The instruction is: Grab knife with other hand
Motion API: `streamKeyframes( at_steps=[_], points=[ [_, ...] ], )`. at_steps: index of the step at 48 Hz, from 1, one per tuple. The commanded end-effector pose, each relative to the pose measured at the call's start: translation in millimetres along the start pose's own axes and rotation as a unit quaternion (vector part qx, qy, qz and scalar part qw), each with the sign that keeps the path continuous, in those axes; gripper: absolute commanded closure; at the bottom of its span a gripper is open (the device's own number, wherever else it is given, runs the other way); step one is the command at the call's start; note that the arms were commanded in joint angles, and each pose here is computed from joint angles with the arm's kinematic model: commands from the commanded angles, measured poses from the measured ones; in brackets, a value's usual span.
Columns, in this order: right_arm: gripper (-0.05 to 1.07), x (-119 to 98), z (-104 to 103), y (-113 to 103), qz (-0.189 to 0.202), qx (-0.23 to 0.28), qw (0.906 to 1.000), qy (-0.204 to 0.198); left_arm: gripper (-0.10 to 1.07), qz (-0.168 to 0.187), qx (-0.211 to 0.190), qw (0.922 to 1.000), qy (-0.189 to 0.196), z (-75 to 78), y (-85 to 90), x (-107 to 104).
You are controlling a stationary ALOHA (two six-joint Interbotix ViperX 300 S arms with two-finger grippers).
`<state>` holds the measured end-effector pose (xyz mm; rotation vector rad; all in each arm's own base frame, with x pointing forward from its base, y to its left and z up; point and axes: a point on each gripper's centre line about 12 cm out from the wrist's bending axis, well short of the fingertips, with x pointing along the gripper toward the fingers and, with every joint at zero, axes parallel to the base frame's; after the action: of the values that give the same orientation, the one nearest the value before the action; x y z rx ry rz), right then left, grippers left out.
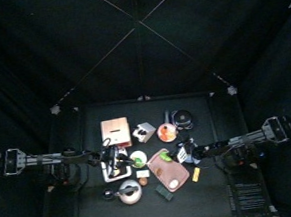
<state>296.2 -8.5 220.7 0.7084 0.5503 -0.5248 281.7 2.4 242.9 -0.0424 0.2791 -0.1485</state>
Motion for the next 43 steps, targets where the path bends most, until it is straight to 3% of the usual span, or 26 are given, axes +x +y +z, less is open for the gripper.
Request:
streamKeyframes(
  at_steps=[1, 10, 19, 27, 31, 34, 38, 43],
  points=[
    [0.05, -7, 1, 8, 0.017, 0.032, 0.9993, 0.009, 0.44, 0.002, -0.006, 0.9999, -0.016, 7.4, 1.3, 1],
    [0.05, -12, -3, 14, 0.022, 0.104, 0.9936, 0.039, 0.44, 0.010, -0.018, 0.9995, -0.022, 4.1, 4.4, 4],
    [0.05, -28, 4, 24, 0.026, 0.203, 0.9766, 0.065, 0.44, 0.016, -0.019, 0.9995, -0.020, -2.2, 8.1, 14],
    [0.05, -41, 7, 27, -0.046, 0.187, 0.9793, 0.062, 0.44, 0.020, -0.024, 0.9993, -0.019, -7.5, 12.2, 25],
    [0.05, -54, 6, 24, -0.115, 0.189, 0.9728, 0.071, 0.44, 0.024, -0.029, 0.9991, -0.021, -8.9, 14.5, 29],
    [0.05, -64, 8, 25, -0.145, 0.192, 0.9673, 0.081, 0.44, 0.025, -0.029, 0.9990, -0.022, -9.4, 15.3, 31],
    [0.05, -75, 11, 30, -0.156, 0.200, 0.9629, 0.093, 0.44, 0.024, -0.027, 0.9990, -0.027, -8.2, 15.3, 33],
    [0.05, -86, 15, 33, -0.140, 0.199, 0.9626, 0.118, 0.44, 0.018, -0.021, 0.9991, -0.032, -7.5, 15.4, 38]
  ],
)
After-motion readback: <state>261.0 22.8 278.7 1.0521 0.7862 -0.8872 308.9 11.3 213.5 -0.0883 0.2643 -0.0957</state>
